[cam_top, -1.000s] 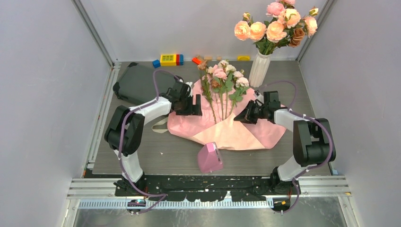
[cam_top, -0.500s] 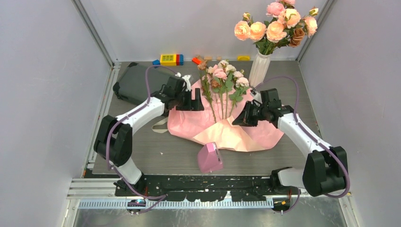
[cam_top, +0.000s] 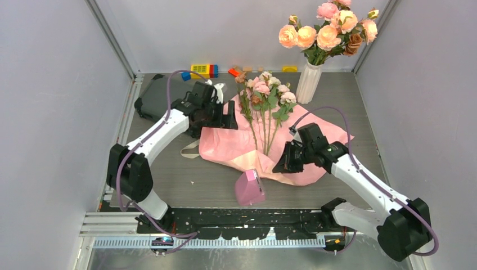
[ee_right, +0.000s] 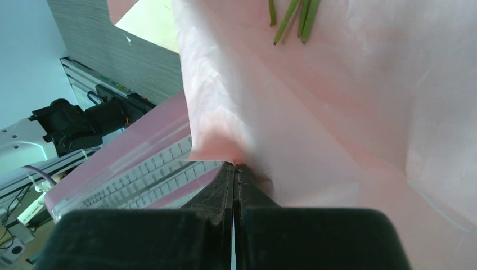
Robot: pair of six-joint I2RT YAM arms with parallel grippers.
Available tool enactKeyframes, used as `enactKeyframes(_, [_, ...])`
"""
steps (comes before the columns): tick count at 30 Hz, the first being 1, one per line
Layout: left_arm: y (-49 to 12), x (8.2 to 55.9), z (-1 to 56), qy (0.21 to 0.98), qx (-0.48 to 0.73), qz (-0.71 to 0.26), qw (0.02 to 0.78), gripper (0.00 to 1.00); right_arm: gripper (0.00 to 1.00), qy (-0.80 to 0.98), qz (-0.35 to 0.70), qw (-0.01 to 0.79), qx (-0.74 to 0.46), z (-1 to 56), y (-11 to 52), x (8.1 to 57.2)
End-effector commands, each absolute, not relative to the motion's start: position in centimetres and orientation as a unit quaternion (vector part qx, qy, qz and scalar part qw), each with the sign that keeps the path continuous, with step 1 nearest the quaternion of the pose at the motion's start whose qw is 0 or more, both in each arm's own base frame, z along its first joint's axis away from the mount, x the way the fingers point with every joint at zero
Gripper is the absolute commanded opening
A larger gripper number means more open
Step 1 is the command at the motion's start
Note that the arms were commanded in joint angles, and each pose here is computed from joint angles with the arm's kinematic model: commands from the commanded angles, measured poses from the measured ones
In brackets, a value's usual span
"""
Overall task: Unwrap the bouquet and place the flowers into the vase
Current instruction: Unfold the wrapping paper at the center of the board.
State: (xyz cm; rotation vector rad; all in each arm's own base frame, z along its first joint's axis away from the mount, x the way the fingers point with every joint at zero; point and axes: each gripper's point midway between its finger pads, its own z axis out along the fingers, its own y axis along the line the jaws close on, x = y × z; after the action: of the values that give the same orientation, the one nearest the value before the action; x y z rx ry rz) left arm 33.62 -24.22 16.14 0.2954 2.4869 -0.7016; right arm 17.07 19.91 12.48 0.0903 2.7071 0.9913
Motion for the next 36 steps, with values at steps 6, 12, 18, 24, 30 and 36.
enactKeyframes(6, [-21.2,32.9,20.2,0.913,0.150,-0.207,0.317,0.86,0.00,0.917,0.377,0.114,0.053,15.7,20.1,13.5])
enactKeyframes(12, [-20.1,32.7,19.6,0.916,0.157,-0.181,0.322,0.87,0.00,0.923,0.368,0.089,0.071,15.7,19.2,11.4])
enactKeyframes(18, [-19.5,32.3,18.9,0.916,0.160,-0.172,0.325,0.87,0.02,0.924,0.365,0.078,0.085,16.6,18.5,9.9])
enactKeyframes(24, [-19.3,32.2,18.4,0.918,0.161,-0.165,0.322,0.87,0.28,0.924,0.357,0.114,0.073,19.2,18.2,11.0])
enactKeyframes(30, [-18.7,32.2,18.7,0.917,0.159,-0.152,0.333,0.87,0.53,0.928,0.320,0.186,0.043,23.0,17.3,13.7])
enactKeyframes(36, [-18.5,32.3,18.8,0.916,0.159,-0.147,0.336,0.88,0.59,0.919,0.280,0.272,0.051,25.4,16.6,18.0])
